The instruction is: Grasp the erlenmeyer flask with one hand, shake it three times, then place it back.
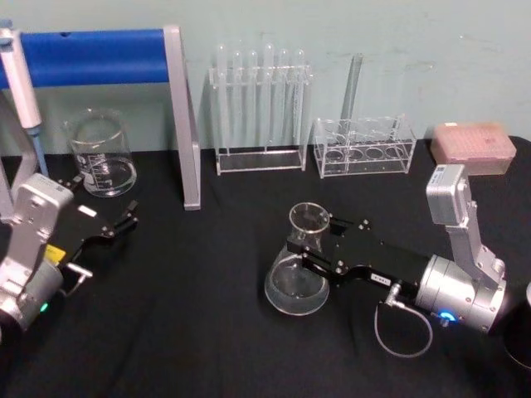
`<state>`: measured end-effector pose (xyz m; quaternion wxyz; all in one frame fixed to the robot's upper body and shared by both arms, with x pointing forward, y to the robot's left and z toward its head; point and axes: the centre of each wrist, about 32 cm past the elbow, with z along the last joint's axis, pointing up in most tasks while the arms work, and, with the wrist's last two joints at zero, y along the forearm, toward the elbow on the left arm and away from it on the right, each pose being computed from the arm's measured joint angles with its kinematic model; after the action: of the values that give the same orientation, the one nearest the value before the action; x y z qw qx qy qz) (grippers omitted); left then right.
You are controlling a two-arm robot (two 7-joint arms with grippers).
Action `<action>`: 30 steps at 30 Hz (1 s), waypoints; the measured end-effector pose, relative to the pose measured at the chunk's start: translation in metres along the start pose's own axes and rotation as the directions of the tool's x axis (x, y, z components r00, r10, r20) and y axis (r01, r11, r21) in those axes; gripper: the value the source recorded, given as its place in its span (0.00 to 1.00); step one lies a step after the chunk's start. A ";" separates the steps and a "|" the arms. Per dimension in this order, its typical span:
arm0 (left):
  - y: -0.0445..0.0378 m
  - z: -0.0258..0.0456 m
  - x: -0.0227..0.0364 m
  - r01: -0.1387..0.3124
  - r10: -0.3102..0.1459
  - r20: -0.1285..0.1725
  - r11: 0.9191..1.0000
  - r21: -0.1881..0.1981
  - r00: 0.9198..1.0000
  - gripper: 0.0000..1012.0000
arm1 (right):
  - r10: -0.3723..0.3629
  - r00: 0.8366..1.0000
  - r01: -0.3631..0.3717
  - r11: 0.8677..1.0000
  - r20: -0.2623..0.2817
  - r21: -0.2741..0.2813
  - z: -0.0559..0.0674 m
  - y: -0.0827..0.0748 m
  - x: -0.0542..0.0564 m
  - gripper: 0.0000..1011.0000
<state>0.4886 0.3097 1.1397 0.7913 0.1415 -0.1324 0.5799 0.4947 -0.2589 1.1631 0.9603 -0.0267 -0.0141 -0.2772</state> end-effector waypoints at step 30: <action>0.0000 0.0000 0.0000 0.000 0.000 0.000 1.000 0.000 1.000 0.99 | 0.006 1.000 -0.006 1.000 0.002 -0.020 -0.015 0.013 0.012 0.44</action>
<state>0.4886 0.3097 1.1398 0.7913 0.1415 -0.1325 0.5799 0.5117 -0.2555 1.1481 0.9608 -0.0365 -0.0124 -0.2745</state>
